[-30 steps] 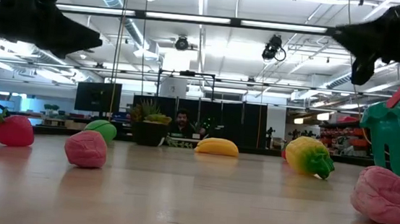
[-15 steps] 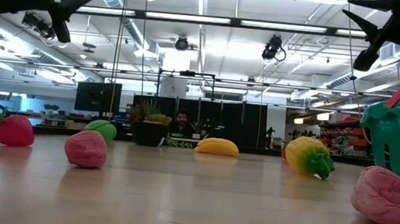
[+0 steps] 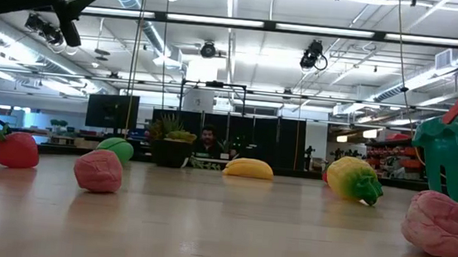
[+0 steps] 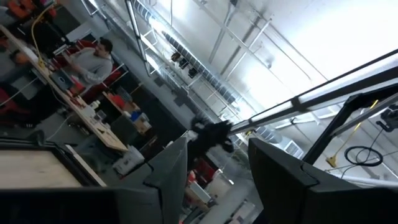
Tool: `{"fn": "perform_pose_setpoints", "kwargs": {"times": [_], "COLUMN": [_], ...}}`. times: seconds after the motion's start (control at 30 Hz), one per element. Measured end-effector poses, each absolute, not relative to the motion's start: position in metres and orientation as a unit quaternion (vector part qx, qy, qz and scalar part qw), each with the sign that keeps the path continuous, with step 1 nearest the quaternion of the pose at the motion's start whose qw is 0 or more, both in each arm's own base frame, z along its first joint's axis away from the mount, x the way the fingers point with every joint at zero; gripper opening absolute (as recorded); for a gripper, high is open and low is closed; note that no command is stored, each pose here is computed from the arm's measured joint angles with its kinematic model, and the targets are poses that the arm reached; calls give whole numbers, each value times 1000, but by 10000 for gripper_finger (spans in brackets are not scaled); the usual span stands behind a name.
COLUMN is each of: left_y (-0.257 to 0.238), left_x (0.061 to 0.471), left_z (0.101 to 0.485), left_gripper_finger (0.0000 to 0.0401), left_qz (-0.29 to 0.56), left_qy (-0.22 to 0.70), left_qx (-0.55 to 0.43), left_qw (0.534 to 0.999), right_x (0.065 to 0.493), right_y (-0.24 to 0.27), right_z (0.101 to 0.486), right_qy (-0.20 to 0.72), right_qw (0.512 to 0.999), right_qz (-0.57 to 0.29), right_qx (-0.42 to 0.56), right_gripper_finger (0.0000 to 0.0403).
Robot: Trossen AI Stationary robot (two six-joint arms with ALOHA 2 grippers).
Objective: Pick and placing Produce into tupperware
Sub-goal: Prepare the blue basket
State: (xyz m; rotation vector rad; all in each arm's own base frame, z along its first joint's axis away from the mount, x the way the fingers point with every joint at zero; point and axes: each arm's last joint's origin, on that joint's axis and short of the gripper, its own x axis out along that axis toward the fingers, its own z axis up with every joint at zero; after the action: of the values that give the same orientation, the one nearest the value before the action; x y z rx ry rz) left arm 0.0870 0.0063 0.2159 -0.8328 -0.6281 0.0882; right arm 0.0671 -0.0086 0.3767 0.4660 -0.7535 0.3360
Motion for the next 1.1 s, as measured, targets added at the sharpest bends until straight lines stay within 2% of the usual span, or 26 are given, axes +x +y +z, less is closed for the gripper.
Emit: {"fn": "perform_pose_setpoints", "kwargs": {"times": [0.17, 0.3, 0.4, 0.57, 0.73, 0.93, 1.1], "left_y": [6, 6, 6, 6, 6, 6, 6], "left_x": [88, 89, 90, 90, 90, 87, 81], "left_z": [214, 211, 211, 211, 211, 229, 245], "left_gripper_finger": [179, 172, 156, 102, 16, 5, 12], "left_qz": [47, 47, 48, 52, 57, 74, 81], "left_qy": [-290, -277, -273, -272, -267, -259, -271], "left_qx": [-396, -414, -416, -404, -371, -319, -279], "left_qw": [870, 866, 866, 872, 887, 909, 918], "right_x": [102, 135, 153, 167, 170, 179, 196], "right_y": [-15, -24, -31, -34, -16, 25, 63], "right_z": [420, 429, 429, 440, 457, 459, 436], "right_qy": [-216, -19, 117, 253, 349, 471, 541], "right_qw": [927, 939, 925, 852, 778, 666, 597], "right_qz": [151, 62, -22, -115, -105, -67, -115], "right_qx": [267, 339, 362, 443, 512, 575, 580], "right_gripper_finger": [82, 81, 74, 45, 7, 5, 4]}}
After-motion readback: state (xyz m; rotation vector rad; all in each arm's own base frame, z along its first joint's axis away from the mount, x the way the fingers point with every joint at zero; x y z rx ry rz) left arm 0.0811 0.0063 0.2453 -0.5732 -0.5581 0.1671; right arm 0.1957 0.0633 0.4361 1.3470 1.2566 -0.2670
